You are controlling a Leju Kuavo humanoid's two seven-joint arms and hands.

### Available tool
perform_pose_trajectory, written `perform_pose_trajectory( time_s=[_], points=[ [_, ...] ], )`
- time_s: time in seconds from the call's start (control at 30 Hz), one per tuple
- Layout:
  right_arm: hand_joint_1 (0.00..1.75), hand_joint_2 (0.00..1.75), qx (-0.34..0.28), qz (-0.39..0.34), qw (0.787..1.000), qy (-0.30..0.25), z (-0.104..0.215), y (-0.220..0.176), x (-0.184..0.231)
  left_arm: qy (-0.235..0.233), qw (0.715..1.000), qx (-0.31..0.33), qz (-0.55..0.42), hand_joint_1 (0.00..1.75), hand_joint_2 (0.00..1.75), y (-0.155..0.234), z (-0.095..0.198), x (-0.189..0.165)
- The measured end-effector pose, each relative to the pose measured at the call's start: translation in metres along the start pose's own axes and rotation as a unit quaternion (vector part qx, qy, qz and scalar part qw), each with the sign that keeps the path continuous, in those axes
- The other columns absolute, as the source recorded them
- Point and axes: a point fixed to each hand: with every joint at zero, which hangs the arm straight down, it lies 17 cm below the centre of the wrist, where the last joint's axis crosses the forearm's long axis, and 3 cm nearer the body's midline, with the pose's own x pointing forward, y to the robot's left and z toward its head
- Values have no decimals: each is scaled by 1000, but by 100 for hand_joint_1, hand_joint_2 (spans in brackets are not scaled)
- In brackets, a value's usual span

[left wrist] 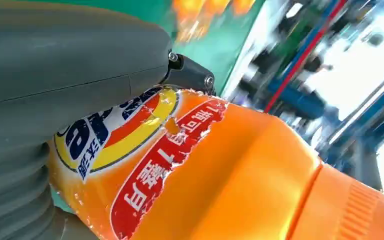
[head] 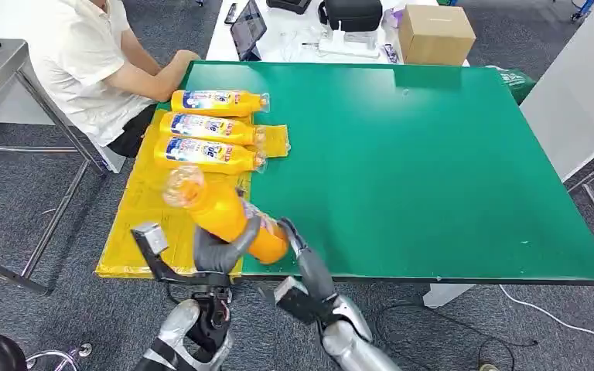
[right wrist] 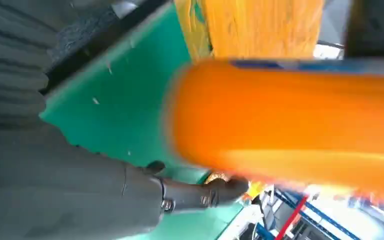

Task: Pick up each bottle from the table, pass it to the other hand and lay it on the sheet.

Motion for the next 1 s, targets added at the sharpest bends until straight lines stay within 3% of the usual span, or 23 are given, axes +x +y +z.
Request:
perform_pose_trajectory(
  time_s=[0.17,0.27,0.43,0.57,0.6,0.7,0.8,0.87,1.0],
  points=[
    [0,175,-41,27,999,12,35,-15,-3,-59,995,40,-67,175,175,36,-13,36],
    [0,175,-103,56,993,31,48,-46,-13,-87,985,61,-134,175,175,54,-16,50],
    [0,175,-172,87,979,59,67,-98,-28,-149,919,83,-356,175,175,84,-22,70],
    [0,175,-193,95,974,63,71,-116,-30,-148,900,86,-402,175,175,100,-27,66],
    [0,0,-195,97,974,64,72,-118,-30,-146,898,87,-406,175,175,103,-28,65],
    [0,0,-198,96,973,64,72,-122,-30,-152,871,71,-461,175,175,102,-30,63],
    [0,0,-193,81,976,55,66,-120,-25,-146,753,13,-641,175,175,98,-46,42],
    [0,0,-193,71,978,47,59,-119,-19,-109,693,-27,-712,175,175,104,-58,12],
    [0,0,-191,57,980,28,46,-120,-8,-11,663,-66,-746,175,175,130,-75,-35]
  ],
)
